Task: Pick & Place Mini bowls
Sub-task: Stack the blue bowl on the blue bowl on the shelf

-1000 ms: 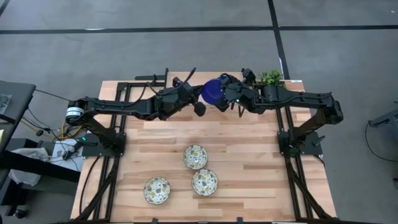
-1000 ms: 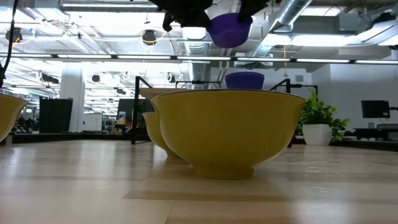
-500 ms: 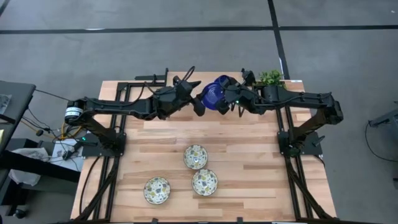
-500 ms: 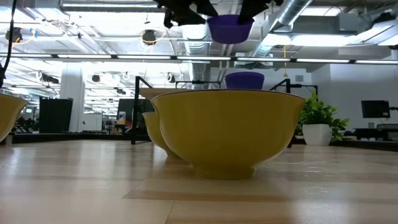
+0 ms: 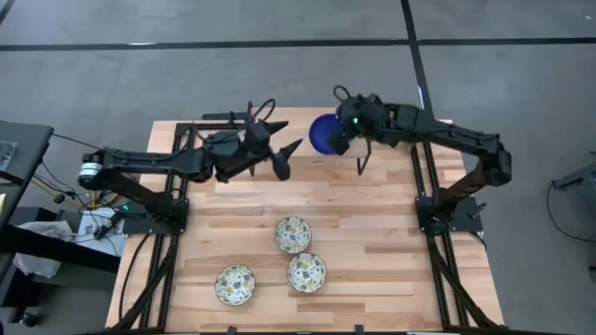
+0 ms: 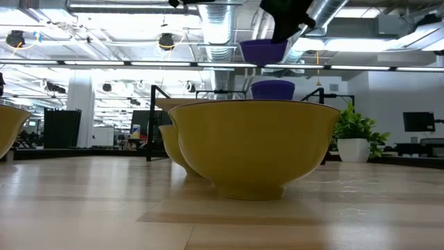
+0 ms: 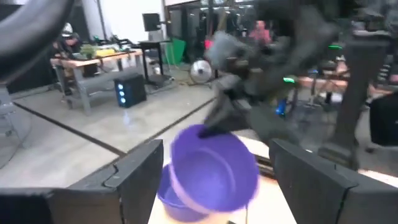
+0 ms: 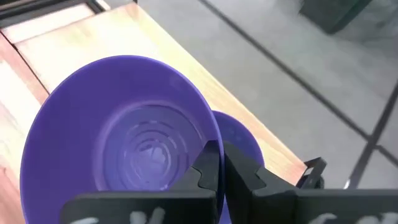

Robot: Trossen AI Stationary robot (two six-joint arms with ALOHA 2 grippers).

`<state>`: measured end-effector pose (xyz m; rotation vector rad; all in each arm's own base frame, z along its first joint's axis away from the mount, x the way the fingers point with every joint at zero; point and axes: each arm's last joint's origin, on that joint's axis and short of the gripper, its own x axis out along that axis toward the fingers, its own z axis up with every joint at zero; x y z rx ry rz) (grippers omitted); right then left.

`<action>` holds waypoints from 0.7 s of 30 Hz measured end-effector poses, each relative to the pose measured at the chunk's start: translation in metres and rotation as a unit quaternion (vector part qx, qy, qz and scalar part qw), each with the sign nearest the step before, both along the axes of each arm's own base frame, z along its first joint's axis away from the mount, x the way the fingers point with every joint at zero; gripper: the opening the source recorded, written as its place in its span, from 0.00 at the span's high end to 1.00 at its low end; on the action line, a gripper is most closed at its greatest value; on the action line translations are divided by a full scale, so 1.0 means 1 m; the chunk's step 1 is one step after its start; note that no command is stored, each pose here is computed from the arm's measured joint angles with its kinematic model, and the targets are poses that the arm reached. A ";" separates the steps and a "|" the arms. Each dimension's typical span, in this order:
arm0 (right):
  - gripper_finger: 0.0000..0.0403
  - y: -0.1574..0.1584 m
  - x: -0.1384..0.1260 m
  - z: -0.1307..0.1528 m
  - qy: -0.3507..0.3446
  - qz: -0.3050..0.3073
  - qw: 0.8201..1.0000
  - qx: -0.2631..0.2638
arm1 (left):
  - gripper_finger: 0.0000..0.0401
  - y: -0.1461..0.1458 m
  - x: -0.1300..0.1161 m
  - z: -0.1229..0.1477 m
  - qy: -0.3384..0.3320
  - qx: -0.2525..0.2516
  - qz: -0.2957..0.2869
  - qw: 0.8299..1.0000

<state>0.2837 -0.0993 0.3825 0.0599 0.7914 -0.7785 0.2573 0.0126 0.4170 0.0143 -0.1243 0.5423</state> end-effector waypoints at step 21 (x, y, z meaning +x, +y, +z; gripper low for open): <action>1.00 -0.082 -0.044 -0.004 -0.044 0.006 0.990 0.136 | 0.27 -0.034 -0.028 -0.064 0.120 -0.006 -0.077 0.990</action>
